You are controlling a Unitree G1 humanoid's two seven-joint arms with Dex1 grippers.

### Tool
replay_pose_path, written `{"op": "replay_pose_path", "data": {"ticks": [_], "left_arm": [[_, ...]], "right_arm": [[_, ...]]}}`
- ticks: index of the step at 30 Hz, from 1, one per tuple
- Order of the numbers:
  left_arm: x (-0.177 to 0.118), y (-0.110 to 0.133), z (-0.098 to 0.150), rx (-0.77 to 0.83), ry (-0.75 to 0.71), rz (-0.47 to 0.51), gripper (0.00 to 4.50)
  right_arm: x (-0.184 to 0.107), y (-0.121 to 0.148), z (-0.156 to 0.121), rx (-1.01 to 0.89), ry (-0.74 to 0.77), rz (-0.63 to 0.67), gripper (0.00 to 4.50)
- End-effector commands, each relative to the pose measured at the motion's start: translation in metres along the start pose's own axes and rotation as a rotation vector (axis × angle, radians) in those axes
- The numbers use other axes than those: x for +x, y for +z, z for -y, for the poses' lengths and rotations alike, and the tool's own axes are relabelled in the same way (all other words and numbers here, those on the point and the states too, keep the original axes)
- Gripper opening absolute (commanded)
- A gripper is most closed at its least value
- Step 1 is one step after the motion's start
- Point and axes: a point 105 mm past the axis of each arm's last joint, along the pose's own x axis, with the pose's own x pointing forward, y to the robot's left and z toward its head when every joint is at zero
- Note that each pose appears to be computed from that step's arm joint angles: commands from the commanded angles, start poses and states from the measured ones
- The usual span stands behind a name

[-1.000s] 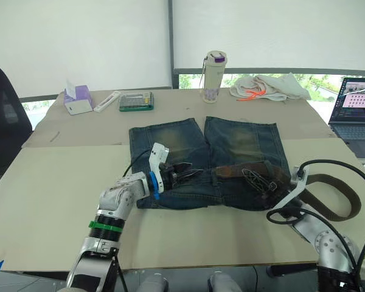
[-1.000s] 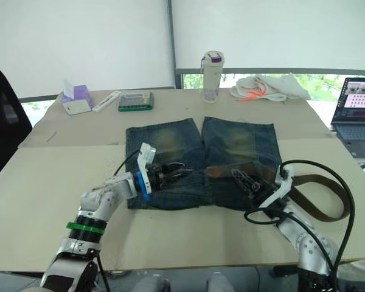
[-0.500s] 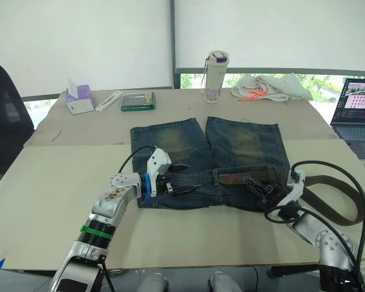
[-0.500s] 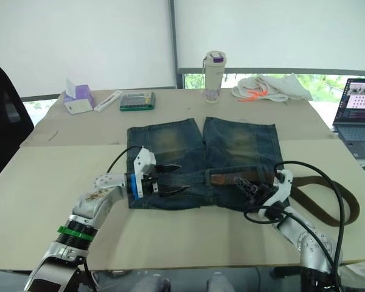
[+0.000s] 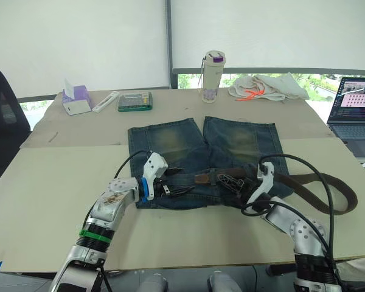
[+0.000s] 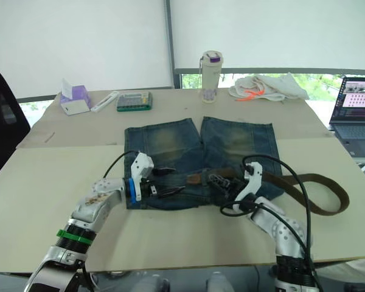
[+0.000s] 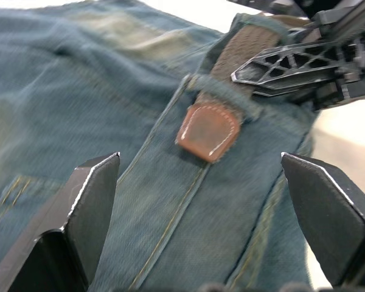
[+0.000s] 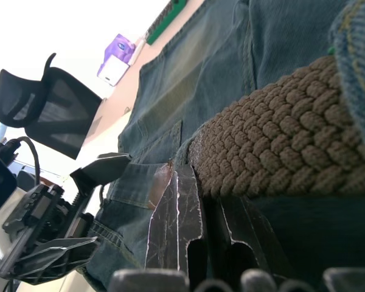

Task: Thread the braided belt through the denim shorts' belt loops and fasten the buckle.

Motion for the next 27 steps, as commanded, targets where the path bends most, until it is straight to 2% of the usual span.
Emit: {"op": "replay_pose_path", "data": {"ticks": [1,4,7,10,17,22,27], "left_arm": [[0.0,0.01,-0.002,-0.042,0.025,0.072,4.45],[0.001,0.011,-0.005,-0.126,0.044,0.103,4.45],[0.001,0.013,-0.004,-0.282,0.044,0.146,4.45],[0.004,0.011,-0.003,-0.394,0.039,0.146,4.45],[0.015,0.025,0.011,-0.626,-0.054,0.226,4.45],[0.017,0.028,0.013,-0.709,-0.081,0.263,4.45],[0.018,0.029,0.014,-0.715,-0.081,0.267,3.0]], "right_arm": [[0.01,-0.003,-0.02,0.014,0.062,-0.001,0.0],[0.012,-0.005,-0.025,0.069,0.094,0.017,0.0],[0.009,0.002,-0.028,0.174,0.154,0.079,0.0],[0.007,0.009,-0.03,0.222,0.193,0.123,0.0],[0.005,0.003,-0.036,0.16,0.238,0.095,0.0],[0.007,-0.006,-0.035,0.108,0.225,0.065,0.0],[0.007,-0.005,-0.034,0.104,0.222,0.076,0.0]]}}
